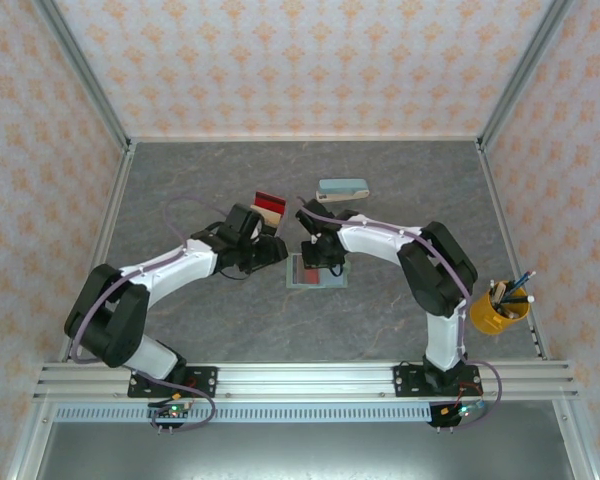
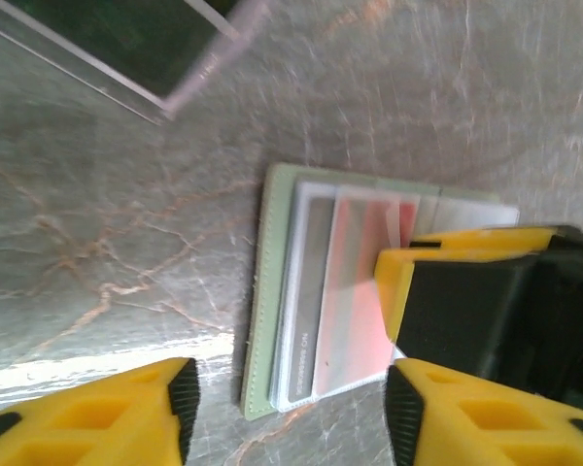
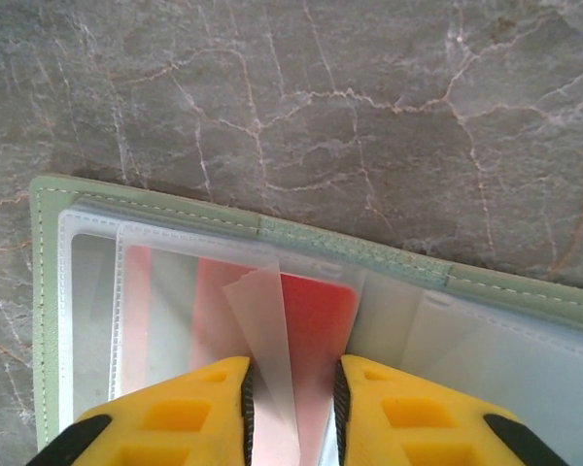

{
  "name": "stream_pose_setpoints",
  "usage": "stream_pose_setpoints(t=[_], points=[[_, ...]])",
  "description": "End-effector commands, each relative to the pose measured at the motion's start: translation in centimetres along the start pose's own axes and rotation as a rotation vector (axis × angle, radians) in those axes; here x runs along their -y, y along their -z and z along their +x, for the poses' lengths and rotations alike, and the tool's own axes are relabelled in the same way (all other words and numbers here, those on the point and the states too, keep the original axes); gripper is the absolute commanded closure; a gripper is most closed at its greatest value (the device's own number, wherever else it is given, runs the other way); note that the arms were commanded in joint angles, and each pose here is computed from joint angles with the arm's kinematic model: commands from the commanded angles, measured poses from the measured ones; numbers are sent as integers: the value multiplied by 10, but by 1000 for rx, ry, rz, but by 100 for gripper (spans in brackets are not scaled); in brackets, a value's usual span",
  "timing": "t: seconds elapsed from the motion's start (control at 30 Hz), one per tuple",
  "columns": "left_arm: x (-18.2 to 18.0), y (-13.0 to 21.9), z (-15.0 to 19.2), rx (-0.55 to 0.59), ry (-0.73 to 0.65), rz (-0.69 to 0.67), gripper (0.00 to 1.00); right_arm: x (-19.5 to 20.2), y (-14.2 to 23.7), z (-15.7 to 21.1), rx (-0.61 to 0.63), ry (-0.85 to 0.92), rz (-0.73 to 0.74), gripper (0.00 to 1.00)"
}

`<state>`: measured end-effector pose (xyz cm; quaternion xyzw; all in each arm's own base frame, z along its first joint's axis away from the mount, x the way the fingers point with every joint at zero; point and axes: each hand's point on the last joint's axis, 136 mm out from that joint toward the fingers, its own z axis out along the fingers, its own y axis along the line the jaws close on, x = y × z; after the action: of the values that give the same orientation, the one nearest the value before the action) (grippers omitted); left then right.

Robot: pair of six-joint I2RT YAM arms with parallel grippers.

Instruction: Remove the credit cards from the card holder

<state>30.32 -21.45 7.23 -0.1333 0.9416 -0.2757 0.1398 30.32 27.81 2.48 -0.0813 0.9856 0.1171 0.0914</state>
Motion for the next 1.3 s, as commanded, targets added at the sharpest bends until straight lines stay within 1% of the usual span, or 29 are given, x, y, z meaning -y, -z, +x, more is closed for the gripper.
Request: stream_pose_setpoints(t=[0.0,0.13,0.27,0.47,0.7,0.9,1.03,1.27], points=[[22,-6,0,-15,-12,82,51,17,-12,17,-54,-12,27,73],[28,-17,5,-43,-7,101,60,19,-13,17,-56,-26,12,74],[35,-25,8,-72,-25,104,67,19,-13,18,-57,-35,0,75],[36,-35,10,-96,-26,81,68,20,-12,16,-54,-46,-12,75],[24,-51,15,-132,13,32,68,20,-12,16,-54,-52,-18,75],[21,-57,18,-154,24,25,68,19,-12,16,-56,-53,-26,75],[15,-61,20,-171,40,-3,68,19,-13,16,-58,-56,-31,76],[16,-65,23,-195,42,-3,68,17,-13,15,-62,-68,-60,76]])
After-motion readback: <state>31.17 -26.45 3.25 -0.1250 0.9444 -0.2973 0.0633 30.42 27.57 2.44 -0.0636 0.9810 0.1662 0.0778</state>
